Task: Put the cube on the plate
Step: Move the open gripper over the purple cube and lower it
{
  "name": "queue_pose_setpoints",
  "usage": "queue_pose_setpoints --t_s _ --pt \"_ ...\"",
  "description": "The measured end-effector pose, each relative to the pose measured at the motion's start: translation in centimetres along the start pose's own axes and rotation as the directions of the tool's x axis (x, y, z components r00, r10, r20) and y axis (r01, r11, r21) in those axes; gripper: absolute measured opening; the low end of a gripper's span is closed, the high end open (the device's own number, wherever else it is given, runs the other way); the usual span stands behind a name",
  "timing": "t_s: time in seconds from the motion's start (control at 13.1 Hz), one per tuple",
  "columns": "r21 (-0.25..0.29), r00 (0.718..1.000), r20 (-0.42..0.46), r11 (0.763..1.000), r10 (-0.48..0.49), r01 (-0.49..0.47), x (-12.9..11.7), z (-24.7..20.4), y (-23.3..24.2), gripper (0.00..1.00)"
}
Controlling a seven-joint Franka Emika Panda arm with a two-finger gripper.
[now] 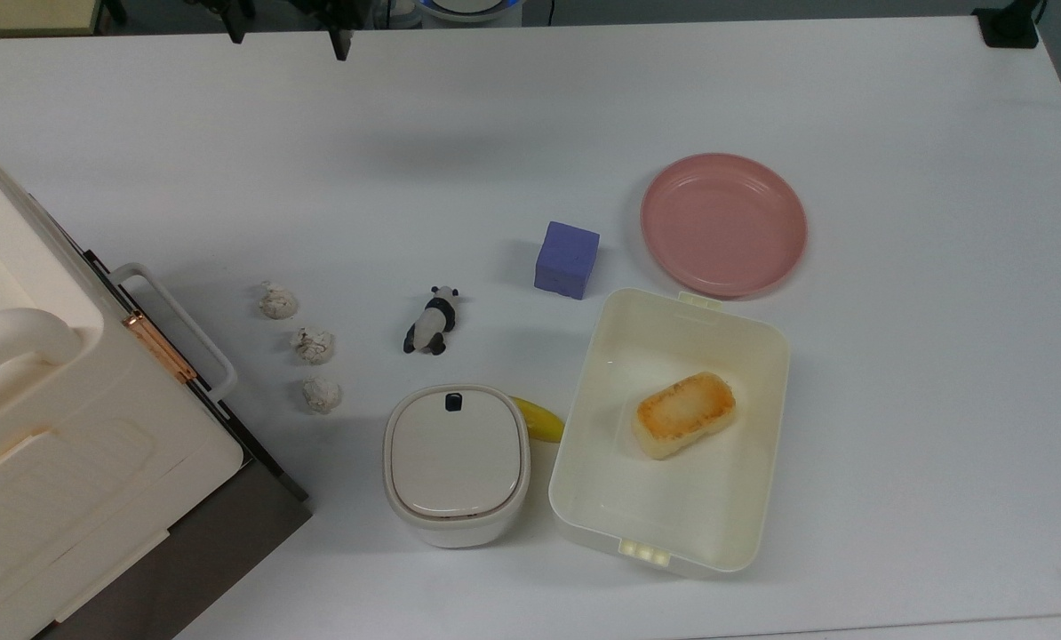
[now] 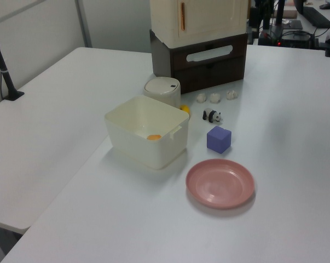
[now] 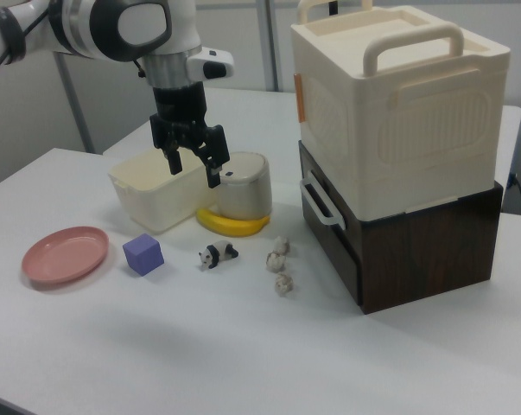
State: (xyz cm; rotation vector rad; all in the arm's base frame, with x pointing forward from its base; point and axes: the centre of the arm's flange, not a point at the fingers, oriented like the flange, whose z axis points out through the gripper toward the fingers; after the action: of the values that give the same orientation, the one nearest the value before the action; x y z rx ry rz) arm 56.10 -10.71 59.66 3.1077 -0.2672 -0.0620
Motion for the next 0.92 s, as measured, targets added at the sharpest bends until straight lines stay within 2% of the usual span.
queue_pose_setpoints --t_s 0.46,0.92 --pt "-0.004 0.993 0.047 0.994 -0.109 0.109 1.0 2.5 -2.5 1.0" --pt "-0.008 0.985 0.071 0.987 -0.159 0.16 1.4 3.9 -5.5 1.0"
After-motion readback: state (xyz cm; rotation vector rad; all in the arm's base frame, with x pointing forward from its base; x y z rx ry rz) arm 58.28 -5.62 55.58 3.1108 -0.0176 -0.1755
